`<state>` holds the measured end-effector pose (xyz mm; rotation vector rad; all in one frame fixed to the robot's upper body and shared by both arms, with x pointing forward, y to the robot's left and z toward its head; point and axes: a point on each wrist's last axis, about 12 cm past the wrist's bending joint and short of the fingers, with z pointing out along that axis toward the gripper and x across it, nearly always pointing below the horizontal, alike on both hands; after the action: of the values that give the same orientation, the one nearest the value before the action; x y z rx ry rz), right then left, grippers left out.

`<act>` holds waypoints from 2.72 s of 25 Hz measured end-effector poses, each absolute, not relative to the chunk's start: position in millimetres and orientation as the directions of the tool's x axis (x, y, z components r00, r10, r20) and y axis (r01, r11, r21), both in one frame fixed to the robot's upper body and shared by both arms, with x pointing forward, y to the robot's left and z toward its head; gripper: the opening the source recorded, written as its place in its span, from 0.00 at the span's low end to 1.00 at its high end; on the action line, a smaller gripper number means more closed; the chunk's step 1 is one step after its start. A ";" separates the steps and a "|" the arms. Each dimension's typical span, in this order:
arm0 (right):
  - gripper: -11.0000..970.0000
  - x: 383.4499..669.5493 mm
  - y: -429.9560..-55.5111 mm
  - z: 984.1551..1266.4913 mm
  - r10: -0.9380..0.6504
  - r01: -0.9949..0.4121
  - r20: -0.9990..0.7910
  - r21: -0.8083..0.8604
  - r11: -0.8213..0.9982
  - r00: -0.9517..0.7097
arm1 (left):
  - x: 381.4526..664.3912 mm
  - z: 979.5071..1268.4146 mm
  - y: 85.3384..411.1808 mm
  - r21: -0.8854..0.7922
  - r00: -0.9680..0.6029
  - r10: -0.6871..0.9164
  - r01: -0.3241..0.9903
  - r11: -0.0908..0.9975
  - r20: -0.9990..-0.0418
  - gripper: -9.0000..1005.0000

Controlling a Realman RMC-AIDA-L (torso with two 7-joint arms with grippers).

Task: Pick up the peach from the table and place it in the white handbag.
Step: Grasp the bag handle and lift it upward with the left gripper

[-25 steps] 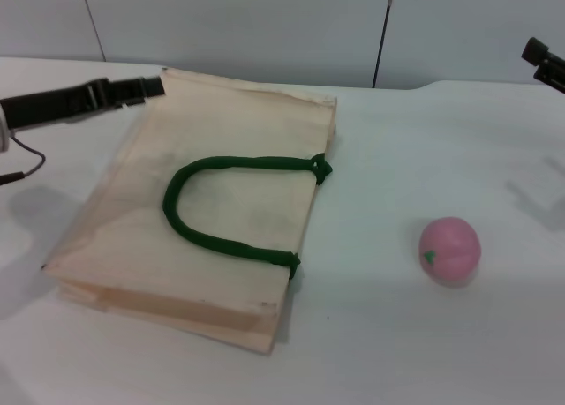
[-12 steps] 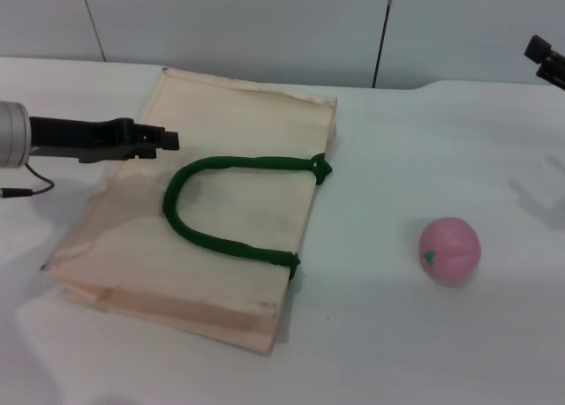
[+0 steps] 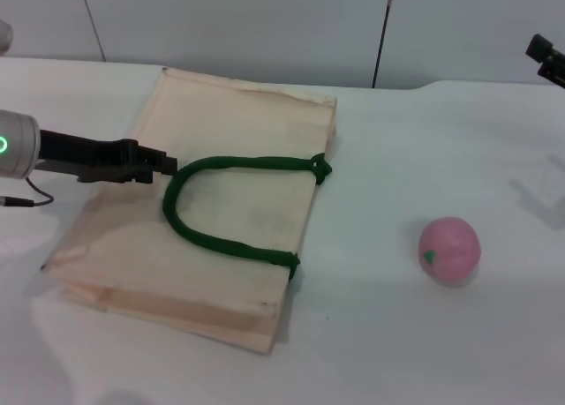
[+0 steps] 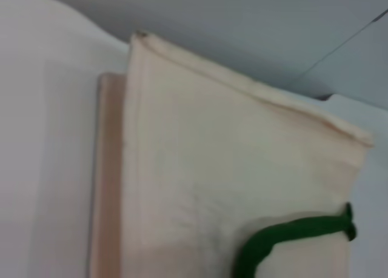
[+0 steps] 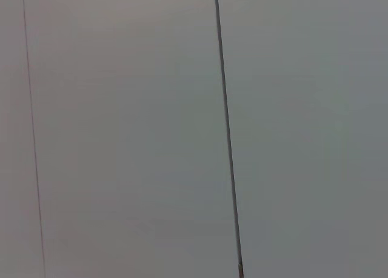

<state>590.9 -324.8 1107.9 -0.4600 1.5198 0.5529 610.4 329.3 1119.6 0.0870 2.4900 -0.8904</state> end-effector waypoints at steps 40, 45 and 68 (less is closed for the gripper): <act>0.91 594.6 -319.6 1110.4 0.063 -0.610 -0.998 0.064 0.790 -0.022 | 631.3 1097.4 291.5 -0.459 -0.901 0.032 0.251 0.852 -0.434 0.53; 0.91 594.5 -319.6 1110.2 0.062 -0.610 -0.998 0.063 0.790 -0.022 | 632.3 1097.7 292.2 -0.452 -0.899 0.031 0.249 0.856 -0.437 0.53; 0.91 594.9 -318.8 1110.5 0.061 -0.613 -0.998 0.062 0.788 -0.022 | 638.0 1099.5 288.9 -0.433 -0.881 0.033 0.264 0.862 -0.472 0.14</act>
<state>594.9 -318.8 1110.5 -0.4653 1.5091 0.5684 638.0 288.9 1099.5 0.2174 2.5763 -0.6886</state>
